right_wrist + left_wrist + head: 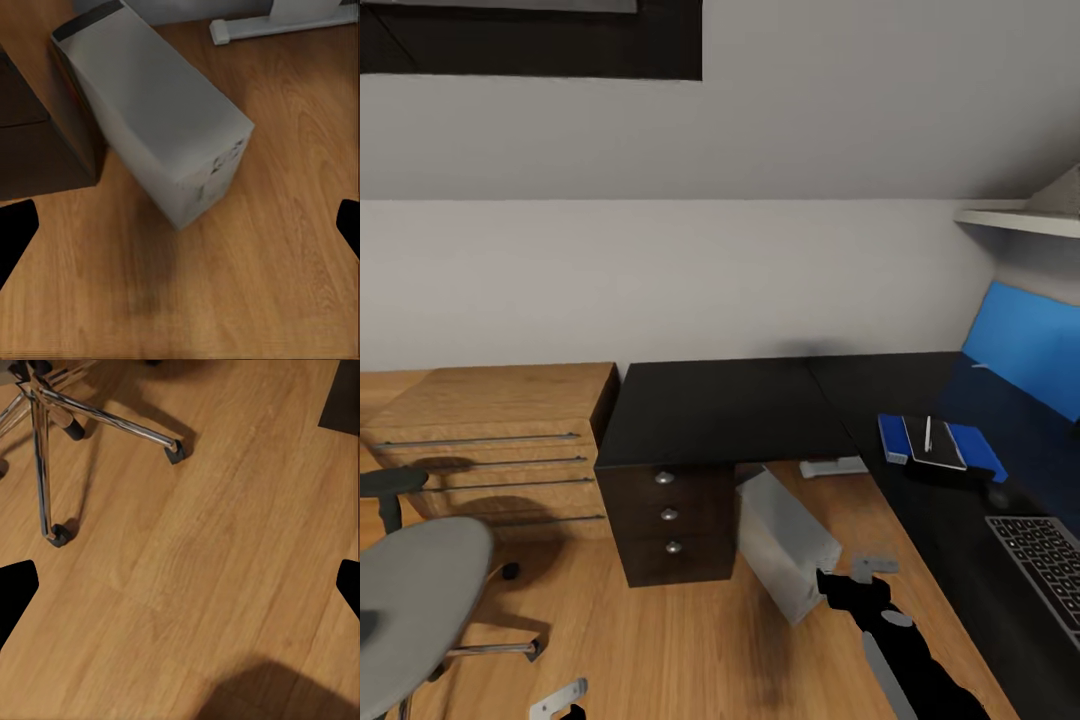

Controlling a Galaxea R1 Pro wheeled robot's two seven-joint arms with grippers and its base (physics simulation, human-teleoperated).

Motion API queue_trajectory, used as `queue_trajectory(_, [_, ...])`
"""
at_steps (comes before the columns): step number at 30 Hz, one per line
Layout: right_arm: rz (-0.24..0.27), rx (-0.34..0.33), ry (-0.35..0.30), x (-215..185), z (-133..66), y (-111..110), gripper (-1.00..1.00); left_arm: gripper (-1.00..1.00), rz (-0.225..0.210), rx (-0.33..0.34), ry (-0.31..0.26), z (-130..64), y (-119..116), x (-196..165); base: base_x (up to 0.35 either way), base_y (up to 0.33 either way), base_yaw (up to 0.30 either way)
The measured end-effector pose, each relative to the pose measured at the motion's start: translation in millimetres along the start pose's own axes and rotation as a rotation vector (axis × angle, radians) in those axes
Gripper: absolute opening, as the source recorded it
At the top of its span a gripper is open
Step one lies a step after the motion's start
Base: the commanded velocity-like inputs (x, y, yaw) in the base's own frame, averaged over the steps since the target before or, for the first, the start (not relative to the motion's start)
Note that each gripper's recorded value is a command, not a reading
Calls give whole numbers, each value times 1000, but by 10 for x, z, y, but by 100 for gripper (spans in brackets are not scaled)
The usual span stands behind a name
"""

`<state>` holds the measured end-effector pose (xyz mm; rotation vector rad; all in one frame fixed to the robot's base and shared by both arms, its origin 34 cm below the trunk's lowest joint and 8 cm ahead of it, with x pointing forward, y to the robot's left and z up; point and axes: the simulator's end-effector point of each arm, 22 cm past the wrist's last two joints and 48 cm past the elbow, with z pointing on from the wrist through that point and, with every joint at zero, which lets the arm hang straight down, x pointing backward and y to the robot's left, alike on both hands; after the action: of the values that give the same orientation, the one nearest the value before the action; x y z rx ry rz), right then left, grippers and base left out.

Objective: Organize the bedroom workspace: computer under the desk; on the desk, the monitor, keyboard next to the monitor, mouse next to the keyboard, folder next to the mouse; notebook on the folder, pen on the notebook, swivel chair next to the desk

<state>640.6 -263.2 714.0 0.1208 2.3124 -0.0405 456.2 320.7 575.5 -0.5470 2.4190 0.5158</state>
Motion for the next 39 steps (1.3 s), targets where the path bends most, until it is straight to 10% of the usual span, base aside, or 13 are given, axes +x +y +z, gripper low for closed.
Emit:
queue_trajectory(16, [-98, 10, -46, 1732, -101, 106, 100, 100, 171, 9, 55, 136, 490, 448, 0, 0, 84])
queue_trajectory(20, [-84, -3, -77, 1936, -245, 225, 100, 100, 88, 208, 139, 108, 213, 708, 0, 0, 265])
queue_trajectory(39, [-40, 8, -213, 1671, -313, 263, 100, 100, 69, 234, 156, 80, 146, 754, 0, 0, 283])
